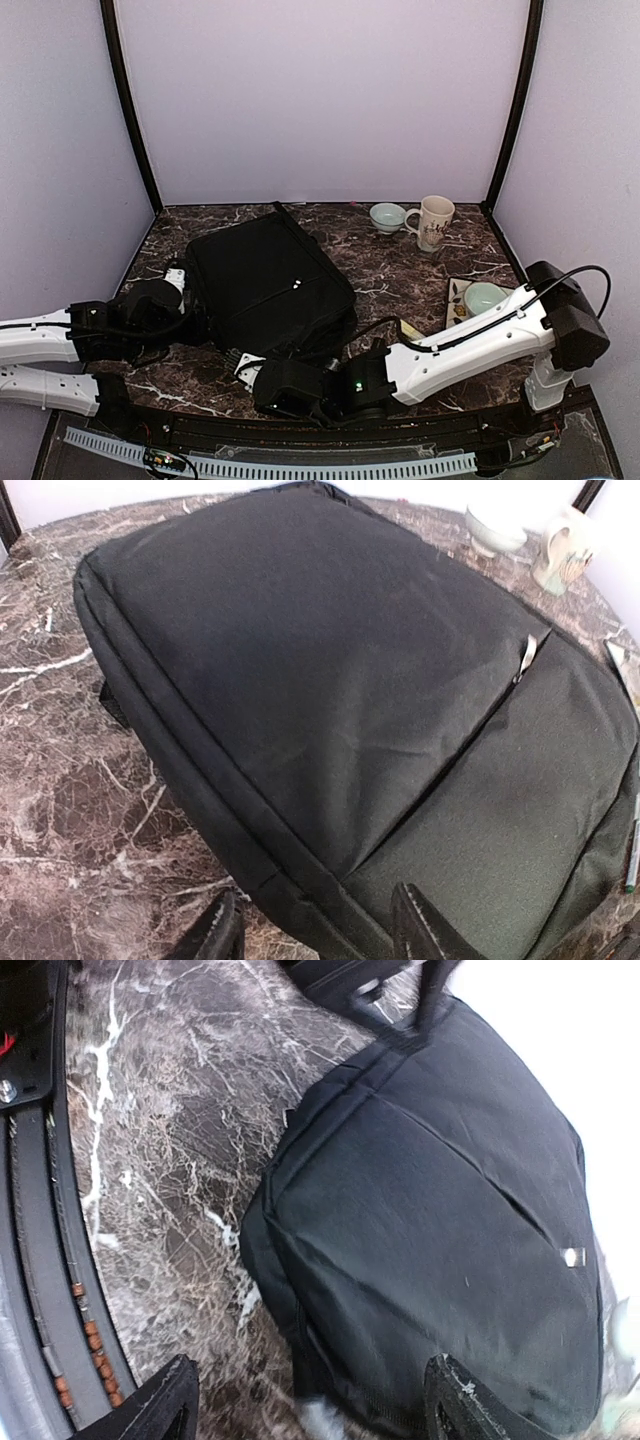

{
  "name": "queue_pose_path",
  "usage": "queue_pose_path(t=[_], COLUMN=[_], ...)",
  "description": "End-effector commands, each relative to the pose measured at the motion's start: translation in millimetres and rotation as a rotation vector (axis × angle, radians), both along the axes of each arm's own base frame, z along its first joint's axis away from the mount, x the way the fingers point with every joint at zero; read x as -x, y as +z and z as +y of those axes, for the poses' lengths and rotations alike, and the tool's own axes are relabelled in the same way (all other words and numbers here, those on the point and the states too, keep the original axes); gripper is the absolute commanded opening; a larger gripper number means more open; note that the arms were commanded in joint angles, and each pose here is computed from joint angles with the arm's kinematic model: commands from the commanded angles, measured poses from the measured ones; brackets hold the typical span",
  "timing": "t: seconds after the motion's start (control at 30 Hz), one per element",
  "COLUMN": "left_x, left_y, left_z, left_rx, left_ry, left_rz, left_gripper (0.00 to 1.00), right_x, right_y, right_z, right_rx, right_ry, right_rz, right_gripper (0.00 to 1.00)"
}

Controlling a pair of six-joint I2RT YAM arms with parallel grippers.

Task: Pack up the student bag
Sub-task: Hold the largest pocket of the student bag.

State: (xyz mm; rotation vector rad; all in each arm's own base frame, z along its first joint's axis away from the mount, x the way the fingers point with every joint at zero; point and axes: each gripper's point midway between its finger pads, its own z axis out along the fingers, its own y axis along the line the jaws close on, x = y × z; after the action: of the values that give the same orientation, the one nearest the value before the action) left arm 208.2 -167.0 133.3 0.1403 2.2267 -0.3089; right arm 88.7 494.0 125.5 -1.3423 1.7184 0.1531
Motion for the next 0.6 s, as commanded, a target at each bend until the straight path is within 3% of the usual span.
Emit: queue_pose_path(t=[0.0,0.2,0.57], left_x=[3,3,1], left_y=[2,3,3], left_z=[16,19,16], left_rx=[-0.001,0.005,-0.007], left_ry=[0.039,0.044,0.032], left_rz=[-0.031,-0.047,-0.055], left_gripper=[0.52,0.52,0.52], right_x=[-4,-24,-70], right_y=[4,0,-10], right_z=[24,39,46], right_rx=[0.035,0.064,0.062], right_ry=[0.078,0.069,0.022], right_rz=[-0.09,-0.152,-0.225], right_gripper=[0.78,0.79,0.69])
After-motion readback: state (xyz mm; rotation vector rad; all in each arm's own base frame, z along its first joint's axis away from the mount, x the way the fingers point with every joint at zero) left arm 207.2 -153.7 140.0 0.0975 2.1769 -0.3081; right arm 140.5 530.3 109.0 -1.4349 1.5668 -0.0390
